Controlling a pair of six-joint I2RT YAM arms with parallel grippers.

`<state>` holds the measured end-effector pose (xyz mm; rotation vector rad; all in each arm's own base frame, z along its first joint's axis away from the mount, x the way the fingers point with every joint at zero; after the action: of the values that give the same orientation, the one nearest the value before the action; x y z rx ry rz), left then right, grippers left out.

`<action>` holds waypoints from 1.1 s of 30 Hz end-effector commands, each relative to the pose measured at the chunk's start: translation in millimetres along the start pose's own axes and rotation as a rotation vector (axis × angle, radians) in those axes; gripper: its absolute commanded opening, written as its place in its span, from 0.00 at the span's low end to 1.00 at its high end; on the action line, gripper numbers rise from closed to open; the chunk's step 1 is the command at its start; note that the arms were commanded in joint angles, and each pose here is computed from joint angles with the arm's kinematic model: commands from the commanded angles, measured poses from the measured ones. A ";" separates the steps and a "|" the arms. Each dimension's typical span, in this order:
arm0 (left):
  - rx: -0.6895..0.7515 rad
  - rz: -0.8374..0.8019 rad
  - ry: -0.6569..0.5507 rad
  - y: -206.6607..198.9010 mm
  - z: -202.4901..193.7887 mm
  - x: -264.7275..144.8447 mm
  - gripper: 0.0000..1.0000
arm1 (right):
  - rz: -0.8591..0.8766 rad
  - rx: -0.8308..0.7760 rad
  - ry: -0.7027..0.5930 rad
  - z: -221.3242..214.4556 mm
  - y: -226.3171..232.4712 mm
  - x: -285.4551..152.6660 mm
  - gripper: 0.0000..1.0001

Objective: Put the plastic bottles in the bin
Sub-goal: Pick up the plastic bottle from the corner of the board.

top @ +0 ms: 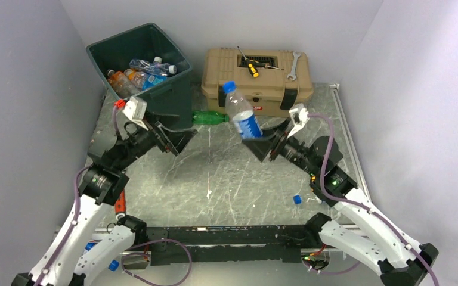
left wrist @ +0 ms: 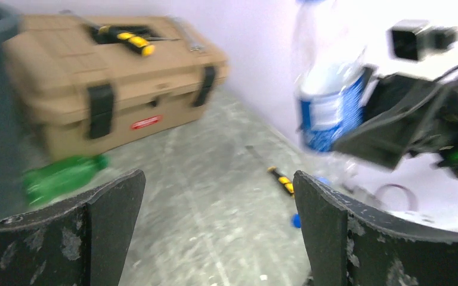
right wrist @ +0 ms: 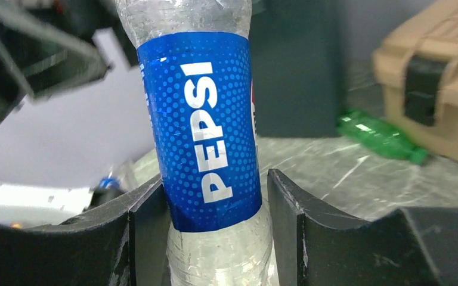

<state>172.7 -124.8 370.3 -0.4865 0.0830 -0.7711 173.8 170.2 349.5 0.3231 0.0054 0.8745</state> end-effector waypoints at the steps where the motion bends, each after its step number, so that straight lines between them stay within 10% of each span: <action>1: -0.076 -0.388 0.011 -48.4 26.9 9.3 0.99 | 0.155 -0.081 -0.018 -14.9 26.0 -7.2 0.38; 16: -0.187 -0.518 0.062 -51.5 19.9 60.1 0.99 | 0.251 0.002 -0.122 -54.3 41.3 -3.8 0.35; 25: -0.175 -0.557 0.098 -65.0 13.0 74.8 0.77 | 0.269 0.003 -0.127 -64.1 45.5 1.3 0.35; 33: -0.155 -0.552 0.067 -69.6 16.8 69.4 0.31 | 0.265 -0.007 -0.101 -72.1 46.2 4.3 0.35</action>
<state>190.0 -214.1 399.2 -0.6698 0.1886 -1.3121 135.4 219.4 281.8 0.3552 -0.0573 1.0953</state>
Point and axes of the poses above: each gripper's point midway between its finger pads, its own x axis out along the fingers, its own y axis along the line the jaws close on, z = x × y, the point moved 8 cm from there along -x, back along the fingers, and after that the axes turned 7 degrees about -x, right-handed, at the moved point
